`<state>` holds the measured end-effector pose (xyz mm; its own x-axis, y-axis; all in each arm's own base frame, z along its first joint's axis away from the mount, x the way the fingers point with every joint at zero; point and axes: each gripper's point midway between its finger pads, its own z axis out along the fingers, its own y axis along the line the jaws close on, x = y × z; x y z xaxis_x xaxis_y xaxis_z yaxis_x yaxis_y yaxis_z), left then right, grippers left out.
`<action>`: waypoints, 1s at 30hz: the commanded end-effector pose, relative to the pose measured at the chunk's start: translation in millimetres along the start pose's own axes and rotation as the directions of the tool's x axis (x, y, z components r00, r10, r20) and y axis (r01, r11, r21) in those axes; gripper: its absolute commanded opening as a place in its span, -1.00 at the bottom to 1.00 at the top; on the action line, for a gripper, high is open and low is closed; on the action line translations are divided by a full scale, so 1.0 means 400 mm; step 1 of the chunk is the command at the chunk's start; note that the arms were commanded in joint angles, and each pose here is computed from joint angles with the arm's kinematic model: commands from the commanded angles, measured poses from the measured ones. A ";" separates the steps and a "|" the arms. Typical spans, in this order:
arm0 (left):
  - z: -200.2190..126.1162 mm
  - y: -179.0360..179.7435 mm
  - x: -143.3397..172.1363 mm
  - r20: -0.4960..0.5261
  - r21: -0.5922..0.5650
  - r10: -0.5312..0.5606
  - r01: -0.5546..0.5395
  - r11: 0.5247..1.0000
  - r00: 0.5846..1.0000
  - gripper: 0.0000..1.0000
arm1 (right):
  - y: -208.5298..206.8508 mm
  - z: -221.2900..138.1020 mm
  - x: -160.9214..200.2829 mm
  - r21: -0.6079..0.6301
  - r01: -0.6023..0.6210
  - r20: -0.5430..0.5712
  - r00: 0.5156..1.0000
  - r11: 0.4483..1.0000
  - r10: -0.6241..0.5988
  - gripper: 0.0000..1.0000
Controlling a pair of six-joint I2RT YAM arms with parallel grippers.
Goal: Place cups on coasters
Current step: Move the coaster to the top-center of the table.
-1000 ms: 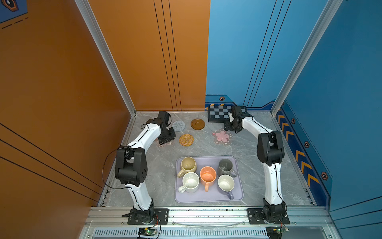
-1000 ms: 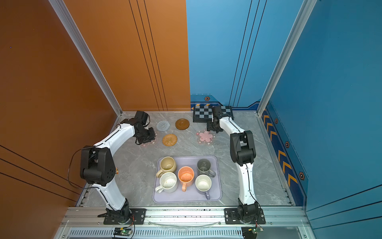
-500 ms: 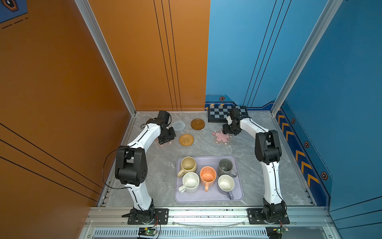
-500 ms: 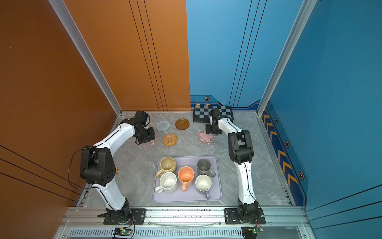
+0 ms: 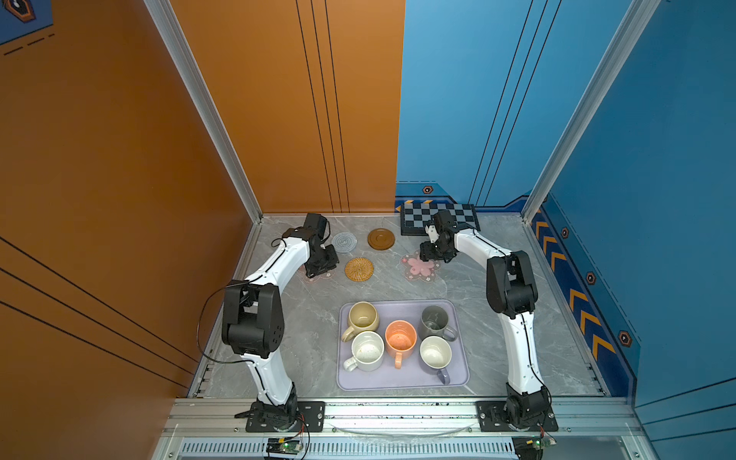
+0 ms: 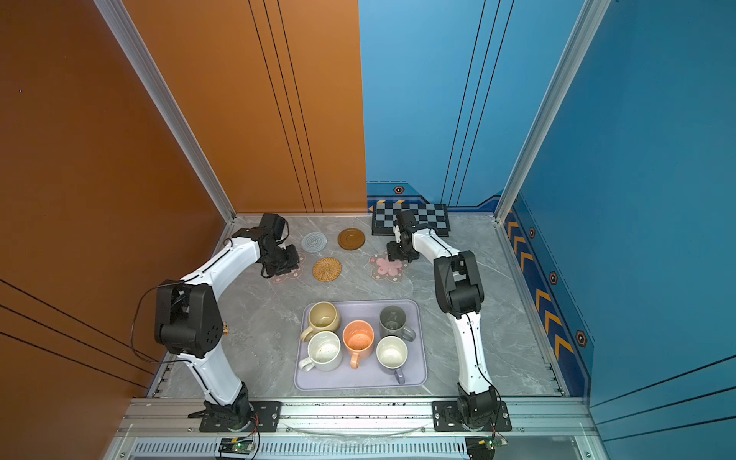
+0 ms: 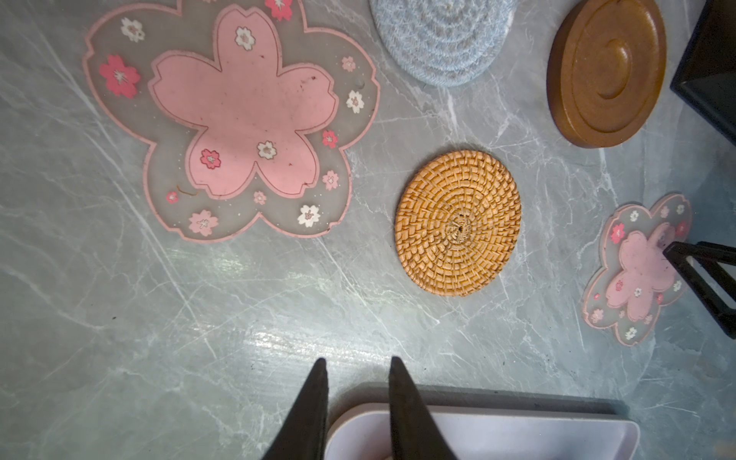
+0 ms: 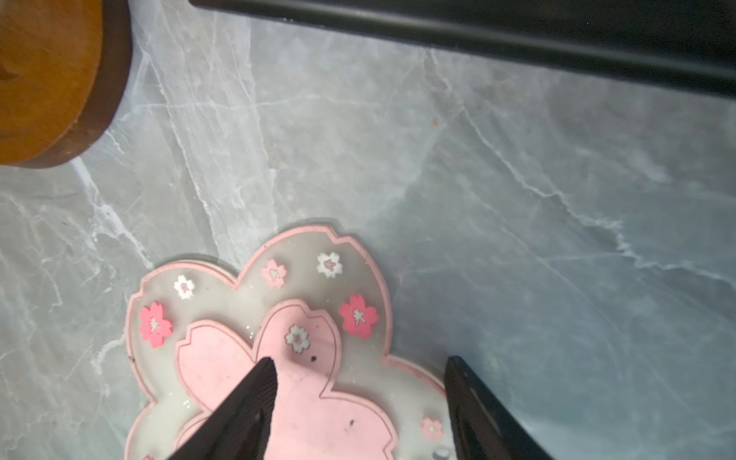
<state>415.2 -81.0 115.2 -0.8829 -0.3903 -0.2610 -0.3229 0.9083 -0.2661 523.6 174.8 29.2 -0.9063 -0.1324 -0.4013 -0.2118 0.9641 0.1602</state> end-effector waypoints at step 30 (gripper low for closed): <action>-0.005 0.014 0.039 -0.026 -0.017 0.011 -0.011 1.000 1.000 -0.44 | 0.034 -0.156 0.039 -0.002 -0.098 0.054 0.994 0.995 0.098 0.40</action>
<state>408.6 -81.4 110.1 -0.8885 -0.3860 -0.2481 -0.3232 0.9103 -0.2586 493.2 183.2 60.4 -0.9050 -0.0451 -0.4230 -0.1460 0.9669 0.2093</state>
